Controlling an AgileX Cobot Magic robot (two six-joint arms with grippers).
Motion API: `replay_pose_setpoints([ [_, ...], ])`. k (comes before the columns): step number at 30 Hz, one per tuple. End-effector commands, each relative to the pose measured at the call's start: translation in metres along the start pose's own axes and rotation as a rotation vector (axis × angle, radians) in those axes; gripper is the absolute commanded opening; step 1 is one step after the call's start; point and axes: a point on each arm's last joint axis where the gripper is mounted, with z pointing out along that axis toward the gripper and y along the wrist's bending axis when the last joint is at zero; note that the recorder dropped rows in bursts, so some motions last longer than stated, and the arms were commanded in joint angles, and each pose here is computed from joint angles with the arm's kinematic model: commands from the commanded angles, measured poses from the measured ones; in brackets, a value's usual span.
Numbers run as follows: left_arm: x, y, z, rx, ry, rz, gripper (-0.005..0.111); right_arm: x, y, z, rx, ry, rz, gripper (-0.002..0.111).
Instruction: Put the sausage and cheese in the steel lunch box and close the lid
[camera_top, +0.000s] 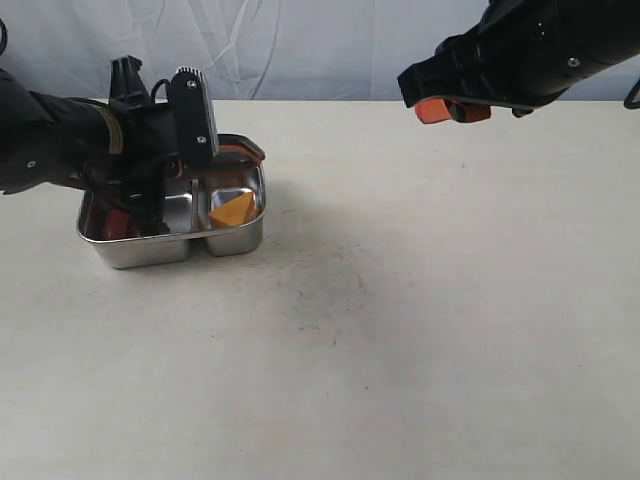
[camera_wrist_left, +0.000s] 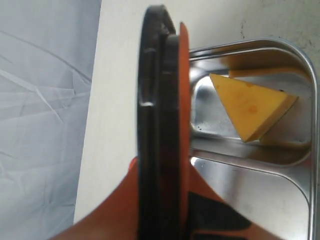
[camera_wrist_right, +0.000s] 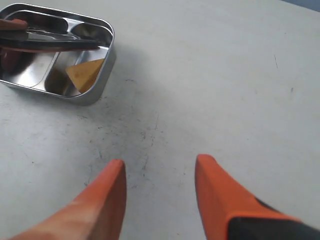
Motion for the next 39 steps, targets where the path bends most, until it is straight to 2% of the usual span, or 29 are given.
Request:
replay_pose_setpoints([
  [1, 0.0, -0.002, 0.001, 0.002, -0.005, -0.005, 0.0, 0.0, -0.002, -0.003, 0.009, -0.009, 0.001, 0.043],
  [7, 0.003, -0.009, 0.001, 0.046, 0.044, 0.041, 0.0, 0.0, -0.002, -0.003, 0.009, -0.011, 0.003, 0.043],
  [9, 0.0, -0.014, 0.001, 0.065, 0.056, 0.09, 0.0, 0.0, -0.002, -0.003, 0.009, -0.011, 0.012, 0.043],
  [16, -0.012, -0.029, 0.0, 0.122, 0.067, 0.142, 0.0, 0.0, -0.002, -0.003, 0.009, -0.011, 0.015, 0.043],
  [23, -0.004, -0.04, 0.004, 0.206, 0.169, 0.14, 0.0, 0.0, -0.001, -0.003, 0.001, -0.009, 0.024, 0.043],
  [26, -0.003, -0.044, 0.006, 0.226, 0.176, 0.103, 0.0, 0.0, -0.001, -0.003, 0.0, -0.007, 0.024, 0.043],
  [29, -0.004, -0.046, 0.007, 0.24, 0.174, 0.05, 0.007, 0.0, -0.001, -0.003, 0.0, -0.007, 0.024, 0.043],
  [36, -0.003, -0.053, 0.013, 0.273, 0.182, -0.023, 0.039, 0.0, -0.001, -0.003, 0.0, -0.005, 0.026, 0.043],
  [39, -0.003, -0.053, 0.013, 0.274, 0.181, -0.032, 0.041, 0.0, -0.001, -0.003, 0.0, -0.005, 0.026, 0.043],
])
